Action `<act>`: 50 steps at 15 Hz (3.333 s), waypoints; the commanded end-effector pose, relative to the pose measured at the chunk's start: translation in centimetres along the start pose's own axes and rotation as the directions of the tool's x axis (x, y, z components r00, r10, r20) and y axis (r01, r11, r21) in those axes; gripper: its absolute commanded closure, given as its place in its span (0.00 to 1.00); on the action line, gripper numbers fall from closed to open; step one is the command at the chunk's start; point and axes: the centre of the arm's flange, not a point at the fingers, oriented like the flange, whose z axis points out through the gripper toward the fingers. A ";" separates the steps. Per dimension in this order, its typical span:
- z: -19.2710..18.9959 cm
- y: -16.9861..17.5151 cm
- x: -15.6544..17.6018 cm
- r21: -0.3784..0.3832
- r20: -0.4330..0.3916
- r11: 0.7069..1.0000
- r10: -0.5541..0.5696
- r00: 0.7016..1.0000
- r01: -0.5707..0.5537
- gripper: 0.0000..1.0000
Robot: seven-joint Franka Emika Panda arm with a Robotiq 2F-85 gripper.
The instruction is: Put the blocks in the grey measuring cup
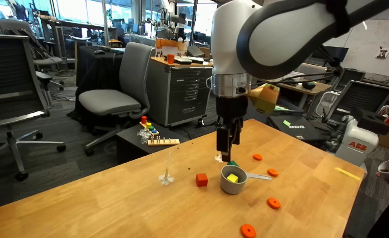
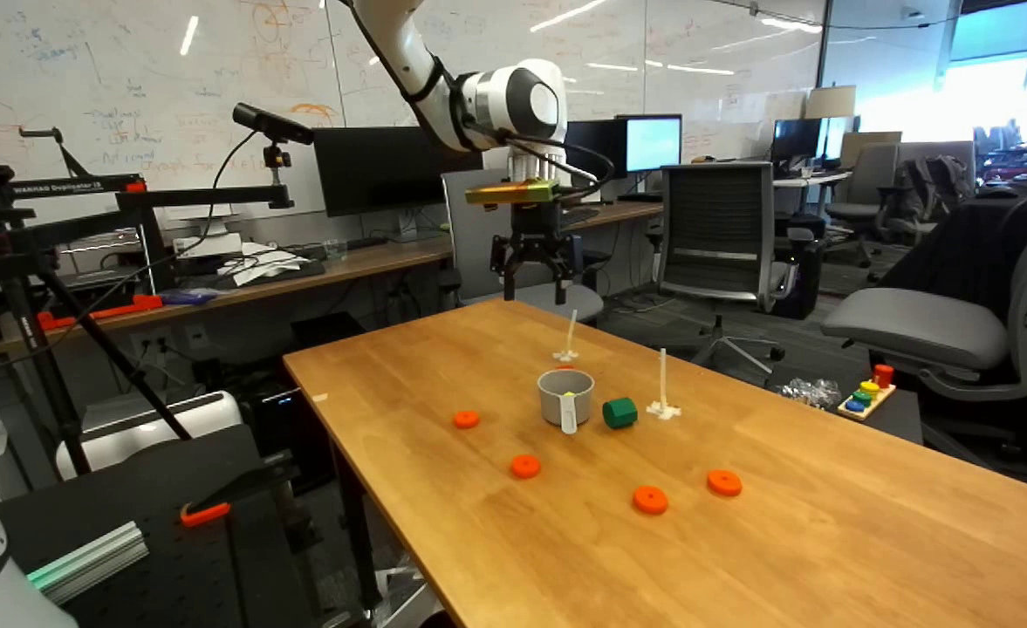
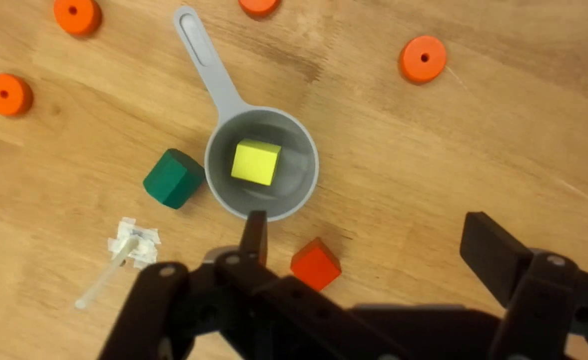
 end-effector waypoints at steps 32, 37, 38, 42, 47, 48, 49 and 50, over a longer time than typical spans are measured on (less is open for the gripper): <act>5.5 2.6 14.2 -0.014 0.215 0.928 -0.361 0.907 0.373 0.00; 9.0 2.0 15.2 0.006 0.280 0.918 -0.383 0.880 0.397 0.00; 9.1 1.5 14.9 -0.016 0.279 0.926 -0.358 0.891 0.377 0.00; 10.4 1.1 9.8 -0.010 0.265 0.925 -0.365 0.893 0.381 0.00; 9.7 1.2 10.1 -0.029 0.261 0.922 -0.367 0.893 0.387 0.00; 9.7 1.2 10.5 -0.027 0.259 0.919 -0.374 0.891 0.394 0.00; 9.8 1.1 10.9 -0.031 0.256 0.916 -0.379 0.889 0.399 0.00; 9.8 1.0 11.3 -0.038 0.257 0.915 -0.379 0.889 0.401 0.00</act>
